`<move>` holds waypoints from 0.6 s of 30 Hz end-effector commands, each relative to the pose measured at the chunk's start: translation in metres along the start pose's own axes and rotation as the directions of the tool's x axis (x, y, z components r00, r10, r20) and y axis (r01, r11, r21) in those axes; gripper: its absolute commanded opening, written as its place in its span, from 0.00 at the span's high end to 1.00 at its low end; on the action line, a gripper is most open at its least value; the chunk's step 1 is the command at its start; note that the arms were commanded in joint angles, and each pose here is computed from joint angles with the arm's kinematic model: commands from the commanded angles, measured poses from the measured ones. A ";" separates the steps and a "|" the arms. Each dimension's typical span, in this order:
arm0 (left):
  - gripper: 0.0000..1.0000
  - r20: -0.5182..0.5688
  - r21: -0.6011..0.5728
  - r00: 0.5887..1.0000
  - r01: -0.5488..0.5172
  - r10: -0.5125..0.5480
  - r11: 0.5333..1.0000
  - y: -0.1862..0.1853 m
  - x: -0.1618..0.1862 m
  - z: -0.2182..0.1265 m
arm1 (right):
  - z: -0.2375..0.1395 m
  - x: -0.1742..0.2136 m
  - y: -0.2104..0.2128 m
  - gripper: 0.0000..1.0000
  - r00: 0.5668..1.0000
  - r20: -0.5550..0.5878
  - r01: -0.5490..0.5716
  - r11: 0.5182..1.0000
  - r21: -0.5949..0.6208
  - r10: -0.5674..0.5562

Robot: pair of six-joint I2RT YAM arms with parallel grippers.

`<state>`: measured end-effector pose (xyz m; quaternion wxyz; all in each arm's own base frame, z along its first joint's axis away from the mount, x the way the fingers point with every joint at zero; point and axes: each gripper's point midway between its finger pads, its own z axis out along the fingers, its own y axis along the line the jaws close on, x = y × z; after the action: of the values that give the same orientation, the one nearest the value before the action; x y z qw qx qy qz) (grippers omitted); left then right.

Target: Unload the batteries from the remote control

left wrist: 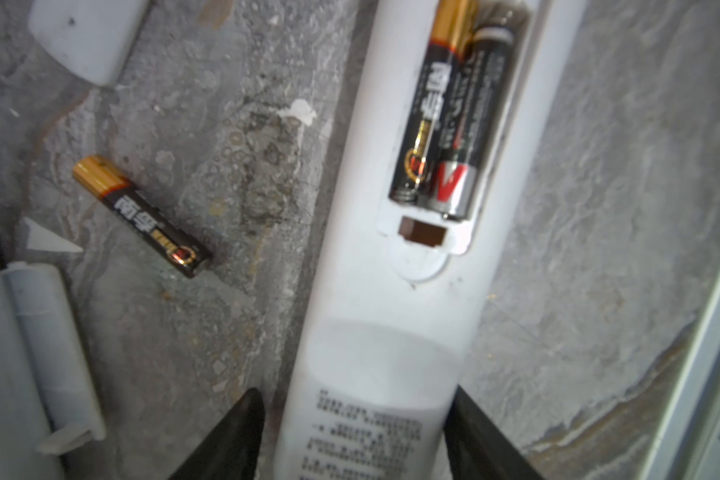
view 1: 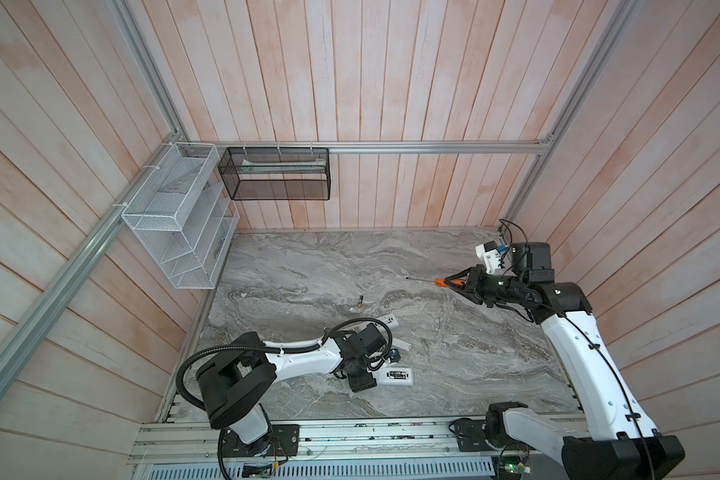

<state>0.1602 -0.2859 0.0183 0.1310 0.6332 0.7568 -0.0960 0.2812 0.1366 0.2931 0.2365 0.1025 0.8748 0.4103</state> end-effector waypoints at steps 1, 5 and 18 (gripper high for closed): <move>0.31 -0.060 0.040 0.998 -0.020 0.022 0.999 -0.011 0.026 0.006 | -0.005 0.001 0.007 0.84 1.000 0.003 0.014 1.000 -0.026 -0.014; 0.31 -0.052 0.053 0.998 -0.036 0.039 0.998 -0.017 0.034 0.007 | -0.006 0.004 0.007 0.84 1.000 -0.008 0.011 1.000 -0.021 -0.011; 0.52 -0.044 0.080 0.997 -0.059 0.062 0.995 -0.022 0.035 0.006 | -0.007 0.030 -0.015 0.84 0.987 -0.157 -0.025 0.994 0.105 0.042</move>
<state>0.1503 -0.2816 0.0184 0.1424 0.6556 0.7328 -0.1133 0.2678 0.1349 0.2827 0.1914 0.1067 0.8933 0.3924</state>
